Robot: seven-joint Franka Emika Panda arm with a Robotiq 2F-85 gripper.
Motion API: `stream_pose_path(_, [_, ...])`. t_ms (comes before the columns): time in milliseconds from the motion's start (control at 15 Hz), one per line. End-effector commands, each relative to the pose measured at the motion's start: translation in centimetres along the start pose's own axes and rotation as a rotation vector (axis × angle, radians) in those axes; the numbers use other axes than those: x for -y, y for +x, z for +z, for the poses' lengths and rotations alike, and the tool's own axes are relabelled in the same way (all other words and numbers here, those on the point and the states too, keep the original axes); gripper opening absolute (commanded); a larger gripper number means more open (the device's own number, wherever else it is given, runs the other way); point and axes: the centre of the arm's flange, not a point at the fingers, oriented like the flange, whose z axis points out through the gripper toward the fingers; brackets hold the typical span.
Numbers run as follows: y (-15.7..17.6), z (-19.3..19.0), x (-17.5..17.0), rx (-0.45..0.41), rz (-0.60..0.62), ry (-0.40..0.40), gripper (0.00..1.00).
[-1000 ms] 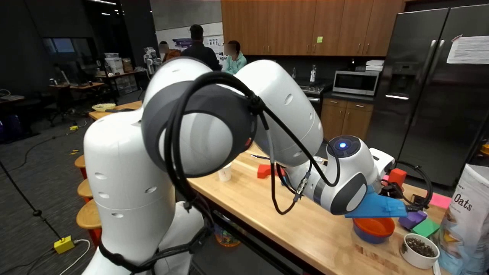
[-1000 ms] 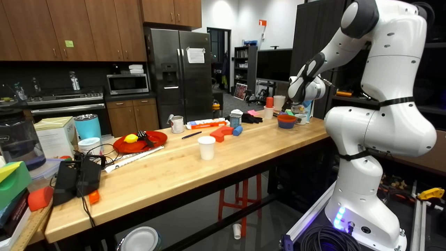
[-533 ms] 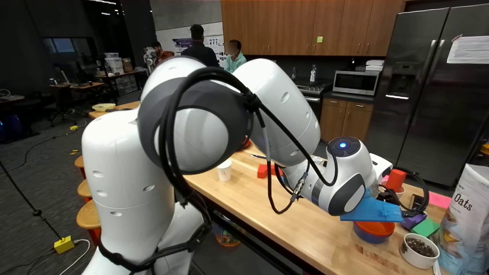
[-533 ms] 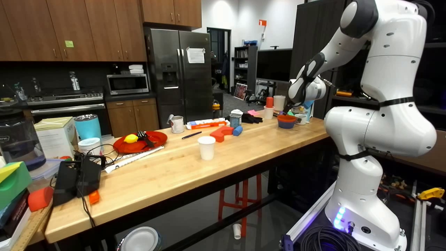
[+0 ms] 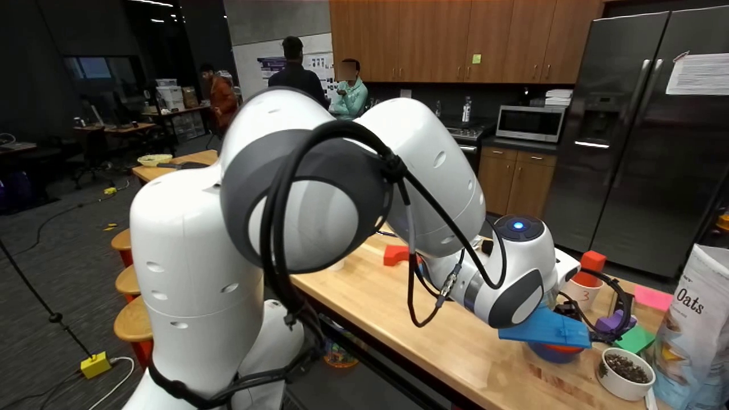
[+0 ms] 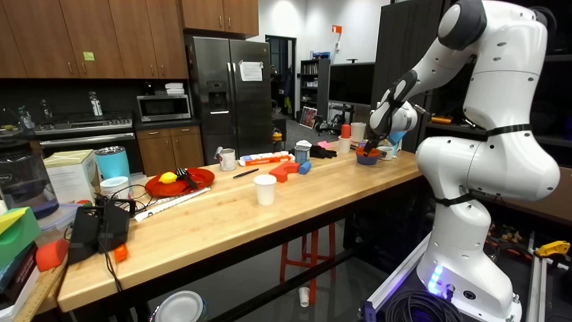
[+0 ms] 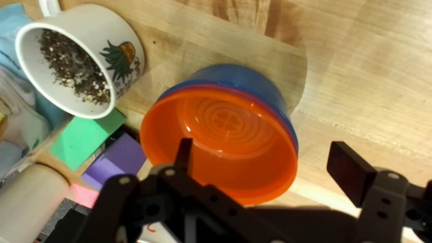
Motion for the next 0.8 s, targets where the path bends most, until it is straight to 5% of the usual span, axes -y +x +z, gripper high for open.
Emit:
stream_pose_path(0, [0.3, 1.4, 0.0, 0.029, 0.016, 0.047, 1.0])
stream_pose_path(67, [0.2, 1.6, 0.2, 0.034, 0.019, 0.057, 1.0])
stream_pose_path(133, [0.2, 1.9, 0.3, 0.04, 0.022, 0.068, 0.8])
stream_pose_path(733, [1.4, 1.6, 0.3, 0.045, 0.004, 0.111, 0.13])
